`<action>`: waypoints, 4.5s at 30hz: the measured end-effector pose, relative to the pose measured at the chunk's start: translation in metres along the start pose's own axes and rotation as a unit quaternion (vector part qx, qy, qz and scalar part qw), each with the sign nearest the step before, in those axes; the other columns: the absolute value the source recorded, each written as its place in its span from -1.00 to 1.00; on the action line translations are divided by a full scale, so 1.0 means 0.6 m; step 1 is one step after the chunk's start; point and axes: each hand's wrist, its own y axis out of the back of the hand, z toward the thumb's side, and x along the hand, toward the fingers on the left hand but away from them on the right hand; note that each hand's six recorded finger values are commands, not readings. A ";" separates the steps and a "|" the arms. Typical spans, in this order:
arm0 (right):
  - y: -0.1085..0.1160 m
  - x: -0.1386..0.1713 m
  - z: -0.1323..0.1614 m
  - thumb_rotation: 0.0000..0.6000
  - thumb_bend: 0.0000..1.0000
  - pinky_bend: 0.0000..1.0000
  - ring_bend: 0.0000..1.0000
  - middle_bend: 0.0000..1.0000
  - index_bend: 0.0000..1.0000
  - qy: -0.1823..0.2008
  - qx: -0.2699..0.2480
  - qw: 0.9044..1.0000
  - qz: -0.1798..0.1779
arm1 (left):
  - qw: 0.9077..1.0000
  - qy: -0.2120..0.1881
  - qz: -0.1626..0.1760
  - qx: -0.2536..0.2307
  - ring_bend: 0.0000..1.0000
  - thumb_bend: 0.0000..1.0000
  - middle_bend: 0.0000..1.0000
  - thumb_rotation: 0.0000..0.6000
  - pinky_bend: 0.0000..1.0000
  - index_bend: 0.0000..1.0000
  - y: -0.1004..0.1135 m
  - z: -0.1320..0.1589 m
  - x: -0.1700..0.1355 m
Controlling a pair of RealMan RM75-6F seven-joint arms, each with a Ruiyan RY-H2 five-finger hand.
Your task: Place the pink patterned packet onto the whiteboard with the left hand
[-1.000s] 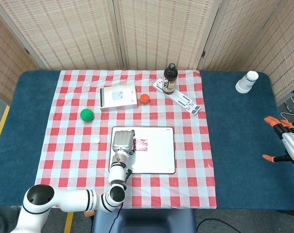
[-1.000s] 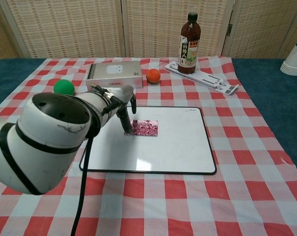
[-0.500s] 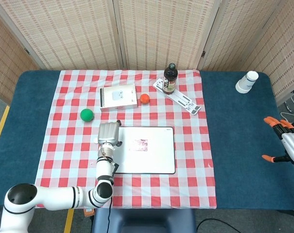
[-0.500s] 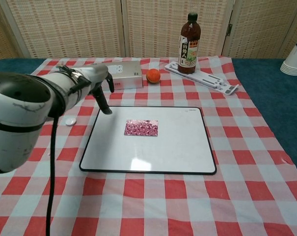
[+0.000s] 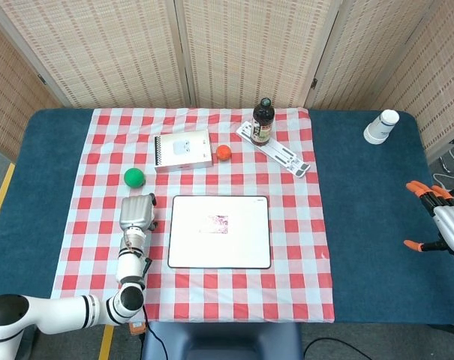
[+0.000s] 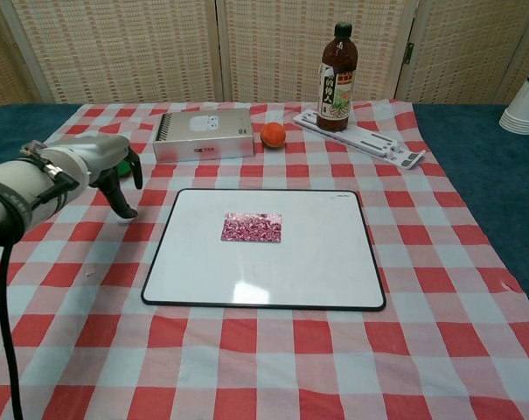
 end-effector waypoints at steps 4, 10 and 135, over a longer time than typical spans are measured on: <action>-0.001 0.000 0.001 1.00 -1.00 -1.00 -1.00 -1.00 -1.00 0.001 0.001 1.000 0.002 | 1.000 0.002 -0.002 0.004 1.00 -0.48 1.00 1.00 1.00 -0.17 -0.005 -0.002 0.005; 0.000 -0.002 -0.001 1.00 -1.00 -1.00 -1.00 -1.00 -1.00 -0.001 0.000 1.000 0.002 | 1.000 0.010 -0.018 0.009 1.00 -0.48 1.00 1.00 1.00 -0.17 -0.015 -0.008 0.009; 0.020 0.011 -0.013 1.00 -1.00 -1.00 -1.00 -1.00 -1.00 0.000 -0.013 1.000 -0.016 | 0.994 -0.099 -0.040 0.036 1.00 -0.35 1.00 1.00 1.00 0.00 -0.021 0.267 -0.027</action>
